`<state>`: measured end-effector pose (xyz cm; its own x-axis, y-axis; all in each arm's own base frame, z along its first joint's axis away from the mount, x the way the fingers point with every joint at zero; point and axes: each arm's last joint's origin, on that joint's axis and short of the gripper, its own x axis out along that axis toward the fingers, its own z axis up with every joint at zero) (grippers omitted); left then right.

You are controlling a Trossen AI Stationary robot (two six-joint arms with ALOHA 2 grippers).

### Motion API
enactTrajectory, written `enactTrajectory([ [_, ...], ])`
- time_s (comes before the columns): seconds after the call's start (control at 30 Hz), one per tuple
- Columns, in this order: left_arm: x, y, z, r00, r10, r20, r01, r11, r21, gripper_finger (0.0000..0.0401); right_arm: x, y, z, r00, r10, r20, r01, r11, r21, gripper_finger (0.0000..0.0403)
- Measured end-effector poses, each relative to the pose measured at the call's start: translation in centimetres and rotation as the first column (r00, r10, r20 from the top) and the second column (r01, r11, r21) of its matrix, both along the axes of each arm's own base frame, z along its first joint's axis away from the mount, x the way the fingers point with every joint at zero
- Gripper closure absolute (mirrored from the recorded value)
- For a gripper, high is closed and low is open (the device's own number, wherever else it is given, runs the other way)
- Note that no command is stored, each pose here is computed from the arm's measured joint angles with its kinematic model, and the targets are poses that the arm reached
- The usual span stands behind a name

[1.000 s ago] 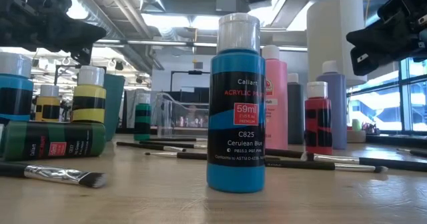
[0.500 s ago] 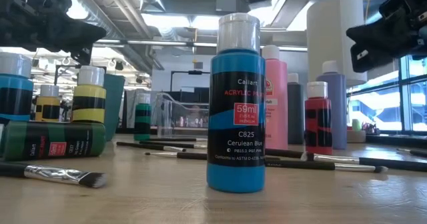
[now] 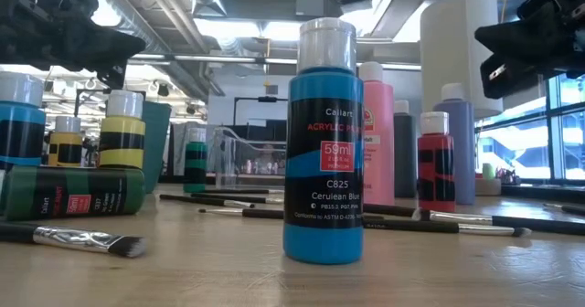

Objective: Pick & Place Paint Supplies
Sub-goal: Put the purple paint bottle into the transparent bin

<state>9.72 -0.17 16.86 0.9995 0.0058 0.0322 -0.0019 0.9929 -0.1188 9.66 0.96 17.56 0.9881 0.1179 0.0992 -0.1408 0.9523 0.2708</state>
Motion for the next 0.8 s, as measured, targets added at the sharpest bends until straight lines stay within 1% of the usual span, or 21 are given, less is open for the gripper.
enactTrajectory([
  [0.33, 0.0, 0.0, 0.0, 1.0, 0.0, 0.0, 0.0, 1.0, 0.0, 0.0395, -0.01, 0.01, 0.13, 1.0, 0.002, 0.013, -0.002, 1.0, 0.004, 0.0395],
  [0.47, 0.0, 0.0, 0.0, 1.0, 0.0, 0.0, 0.0, 1.0, 0.0, 0.0395, -0.02, 0.02, 0.13, 1.0, 0.007, 0.009, -0.008, 0.999, 0.036, 0.0395],
  [0.53, 0.0, 0.0, 0.0, 1.0, 0.0, 0.0, 0.0, 1.0, 0.0, 0.0395, -0.01, -0.06, 0.15, 1.0, -0.02, 0.012, 0.02, 0.999, 0.035, 0.0395],
  [0.7, 0.0, 0.0, 0.01, 1.0, 0.0, 0.001, 0.0, 1.0, 0.0, 0.0395, 0.0, -0.39, 0.13, 0.991, -0.133, 0.01, 0.133, 0.991, 0.032, 0.0395],
  [0.8, 0.0, 0.0, 0.01, 1.0, 0.0, 0.001, 0.0, 1.0, 0.0, 0.0395, 0.0, -0.44, 0.17, 0.988, -0.151, 0.012, 0.15, 0.988, 0.041, 0.0394],
])
